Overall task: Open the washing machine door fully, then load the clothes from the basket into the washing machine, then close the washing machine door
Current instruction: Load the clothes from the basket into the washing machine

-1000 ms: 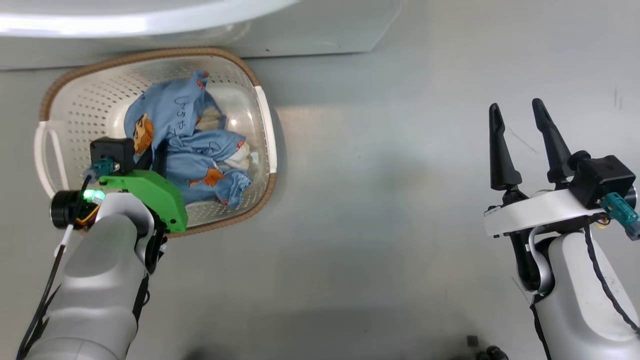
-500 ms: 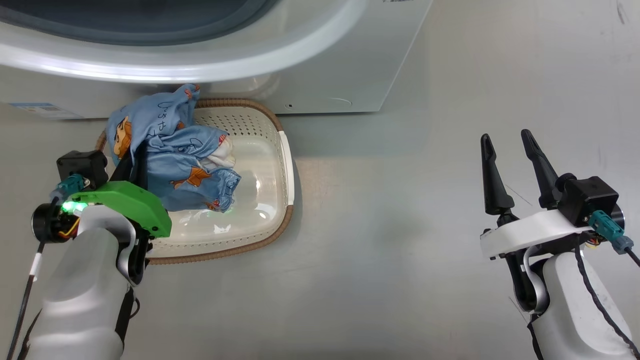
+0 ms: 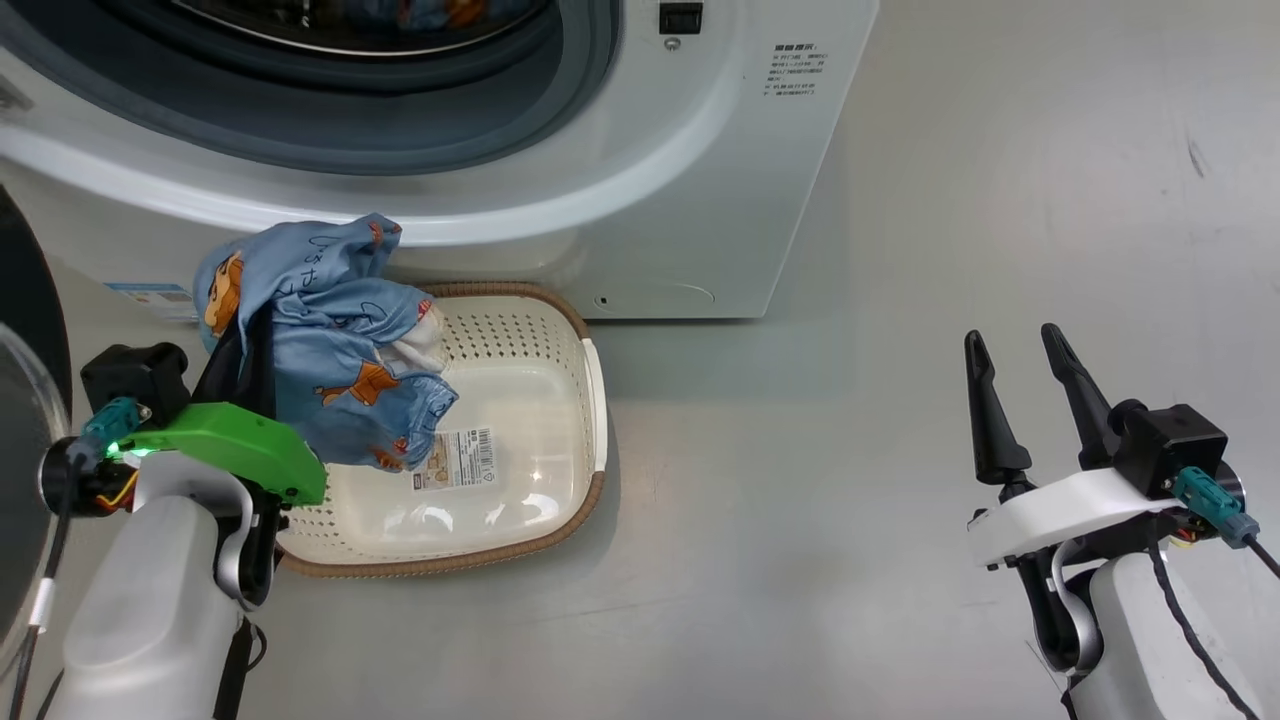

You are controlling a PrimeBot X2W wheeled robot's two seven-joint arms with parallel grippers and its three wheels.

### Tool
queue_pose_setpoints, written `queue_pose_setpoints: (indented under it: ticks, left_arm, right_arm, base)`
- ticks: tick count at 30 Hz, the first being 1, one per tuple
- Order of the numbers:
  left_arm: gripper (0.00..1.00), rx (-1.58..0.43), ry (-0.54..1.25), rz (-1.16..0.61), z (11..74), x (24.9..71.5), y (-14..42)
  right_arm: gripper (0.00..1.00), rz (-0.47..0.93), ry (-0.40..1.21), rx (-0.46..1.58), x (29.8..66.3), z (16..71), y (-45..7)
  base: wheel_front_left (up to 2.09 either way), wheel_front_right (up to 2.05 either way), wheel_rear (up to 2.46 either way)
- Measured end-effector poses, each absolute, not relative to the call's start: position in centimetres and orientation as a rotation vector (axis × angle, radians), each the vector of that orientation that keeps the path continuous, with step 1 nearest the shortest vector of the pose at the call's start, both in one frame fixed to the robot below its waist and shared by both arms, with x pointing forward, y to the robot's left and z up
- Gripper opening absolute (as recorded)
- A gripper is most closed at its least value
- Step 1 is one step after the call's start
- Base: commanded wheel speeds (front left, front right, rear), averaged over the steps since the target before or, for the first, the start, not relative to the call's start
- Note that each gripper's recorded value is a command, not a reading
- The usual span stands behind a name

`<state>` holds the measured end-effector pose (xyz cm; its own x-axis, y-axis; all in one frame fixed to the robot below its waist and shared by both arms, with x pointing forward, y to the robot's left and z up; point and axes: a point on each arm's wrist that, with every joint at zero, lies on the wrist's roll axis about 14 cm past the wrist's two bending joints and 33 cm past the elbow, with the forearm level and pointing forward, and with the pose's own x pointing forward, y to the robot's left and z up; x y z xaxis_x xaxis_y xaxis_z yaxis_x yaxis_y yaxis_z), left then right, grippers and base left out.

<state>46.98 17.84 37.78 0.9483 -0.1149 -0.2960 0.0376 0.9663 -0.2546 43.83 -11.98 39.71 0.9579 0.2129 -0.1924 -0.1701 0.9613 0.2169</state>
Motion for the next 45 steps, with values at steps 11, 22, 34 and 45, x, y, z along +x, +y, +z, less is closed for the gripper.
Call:
queue_pose_setpoints:
  ticks: [11,22,34,45]
  left_arm:
    - [0.0,-0.199,0.094,-0.094,45.5,46.6,18.3]
    - [0.0,-0.149,-0.005,-0.071,48.8,44.4,19.5]
    - [0.0,-0.096,-0.017,-0.051,49.2,41.1,20.4]
    - [0.0,-0.088,-0.045,-0.053,50.1,39.3,20.3]
  right_arm:
    - [1.0,0.219,0.168,0.218,42.4,42.3,-11.2]
    - [1.0,0.237,0.161,0.232,41.0,43.1,-10.4]
    - [1.0,0.239,0.123,0.229,39.8,44.6,-10.6]
    - [1.0,0.221,0.097,0.227,38.5,45.6,-11.3]
  base:
    - [0.0,0.0,0.0]
    - [0.0,0.0,0.0]
    - [0.0,0.0,0.0]
    - [0.0,0.0,0.0]
